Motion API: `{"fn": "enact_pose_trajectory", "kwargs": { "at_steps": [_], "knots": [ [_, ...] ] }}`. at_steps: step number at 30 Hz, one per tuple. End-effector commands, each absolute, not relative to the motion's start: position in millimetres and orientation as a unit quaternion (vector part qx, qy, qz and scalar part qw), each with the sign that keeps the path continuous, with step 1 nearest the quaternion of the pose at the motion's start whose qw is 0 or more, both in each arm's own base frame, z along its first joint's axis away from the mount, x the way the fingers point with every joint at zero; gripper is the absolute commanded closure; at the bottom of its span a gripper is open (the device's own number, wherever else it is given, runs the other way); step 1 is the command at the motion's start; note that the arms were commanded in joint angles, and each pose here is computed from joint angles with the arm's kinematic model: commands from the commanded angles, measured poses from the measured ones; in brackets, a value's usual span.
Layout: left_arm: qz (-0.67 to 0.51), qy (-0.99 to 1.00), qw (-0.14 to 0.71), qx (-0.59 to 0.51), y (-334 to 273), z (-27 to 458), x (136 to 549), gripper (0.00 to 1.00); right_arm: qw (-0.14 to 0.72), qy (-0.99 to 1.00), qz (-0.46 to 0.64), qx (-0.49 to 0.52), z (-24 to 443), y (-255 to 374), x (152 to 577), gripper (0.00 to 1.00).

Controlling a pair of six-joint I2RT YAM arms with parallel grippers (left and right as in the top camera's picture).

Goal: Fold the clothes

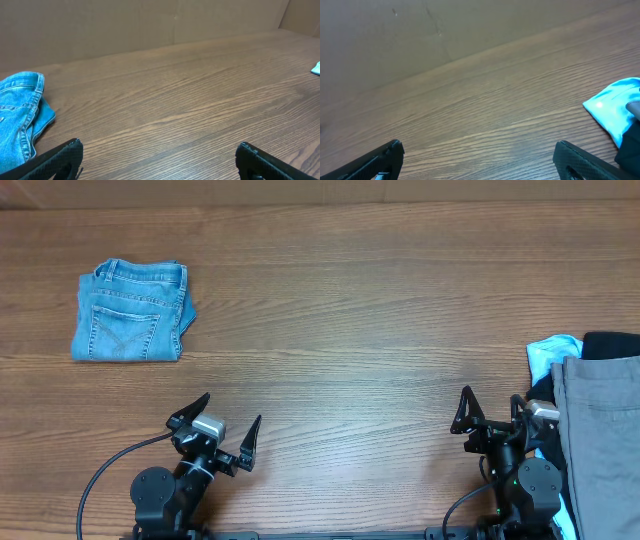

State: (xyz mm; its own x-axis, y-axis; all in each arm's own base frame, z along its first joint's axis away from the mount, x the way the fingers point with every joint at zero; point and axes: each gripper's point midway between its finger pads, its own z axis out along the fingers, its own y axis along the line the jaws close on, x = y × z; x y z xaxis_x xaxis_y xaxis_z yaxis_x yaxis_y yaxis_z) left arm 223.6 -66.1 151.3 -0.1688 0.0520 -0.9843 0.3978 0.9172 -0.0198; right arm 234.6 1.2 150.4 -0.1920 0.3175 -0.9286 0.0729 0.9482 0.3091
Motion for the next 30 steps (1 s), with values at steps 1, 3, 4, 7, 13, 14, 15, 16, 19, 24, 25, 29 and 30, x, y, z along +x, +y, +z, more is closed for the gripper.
{"fn": "enact_pose_trajectory", "kwargs": {
  "at_steps": [1, 3, 4, 7, 13, 14, 15, 16, 19, 24, 25, 29, 30],
  "knots": [
    [-0.141, 0.747, 0.631, 0.156, -68.7, 152.5, 222.7, 0.00, 0.628, 0.761, 0.098, 0.129, 152.2, 0.1, 234.7, 0.00],
    [-0.141, 0.747, 0.631, 0.156, -68.7, 152.5, 222.7, 0.00, 0.628, 0.761, 0.098, 0.129, 152.2, 0.1, 234.7, 0.00],
    [-0.141, 0.747, 0.631, 0.156, -68.7, 152.5, 222.7, 0.00, 0.628, 0.761, 0.098, 0.129, 152.2, 0.1, 234.7, 0.00],
    [-0.141, 0.747, 0.631, 0.156, -68.7, 152.5, 222.7, 0.00, 0.628, 0.761, 0.098, 0.129, 152.2, 0.1, 234.7, 0.00],
    [-0.141, 0.747, 0.631, 0.156, -68.7, 152.5, 222.7, 0.00, 0.628, 0.761, 0.098, 0.129, 152.2, 0.1, 234.7, 0.00],
    [-0.141, 0.747, 0.631, 0.156, -68.7, 152.5, 222.7, 0.00, 0.628, 0.761, 0.098, 0.129, 152.2, 0.1, 234.7, 0.00],
    [-0.140, 0.746, 0.632, 0.156, -68.6, 153.1, 222.9, 0.00, 0.628, 0.761, 0.098, 0.129, 152.2, 0.1, 234.7, 0.00],
    [-0.139, 0.743, 0.635, 0.158, -68.7, 154.6, 223.1, 0.00, 0.628, 0.761, 0.098, 0.129, 152.2, 0.1, 234.7, 0.00],
    [-0.137, 0.738, 0.641, 0.159, -68.6, 158.2, 223.7, 0.00, 0.628, 0.761, 0.098, 0.129, 152.2, 0.1, 234.7, 0.00],
    [-0.138, 0.740, 0.639, 0.159, -68.7, 157.1, 223.5, 0.00, 0.628, 0.761, 0.098, 0.129, 152.3, 0.1, 234.7, 0.00],
    [-0.138, 0.740, 0.639, 0.159, -68.7, 157.1, 223.5, 0.00, 0.628, 0.761, 0.098, 0.129, 152.3, 0.1, 234.7, 0.00],
    [-0.151, 0.750, 0.628, 0.145, -68.9, 151.9, 222.5, 0.00, 0.628, 0.761, 0.098, 0.129, 152.2, 0.1, 234.7, 0.00],
    [-0.157, 0.751, 0.626, 0.137, -68.9, 151.8, 222.5, 0.00, 0.628, 0.761, 0.099, 0.128, 152.2, 0.6, 234.7, 0.00]
  ]
}}
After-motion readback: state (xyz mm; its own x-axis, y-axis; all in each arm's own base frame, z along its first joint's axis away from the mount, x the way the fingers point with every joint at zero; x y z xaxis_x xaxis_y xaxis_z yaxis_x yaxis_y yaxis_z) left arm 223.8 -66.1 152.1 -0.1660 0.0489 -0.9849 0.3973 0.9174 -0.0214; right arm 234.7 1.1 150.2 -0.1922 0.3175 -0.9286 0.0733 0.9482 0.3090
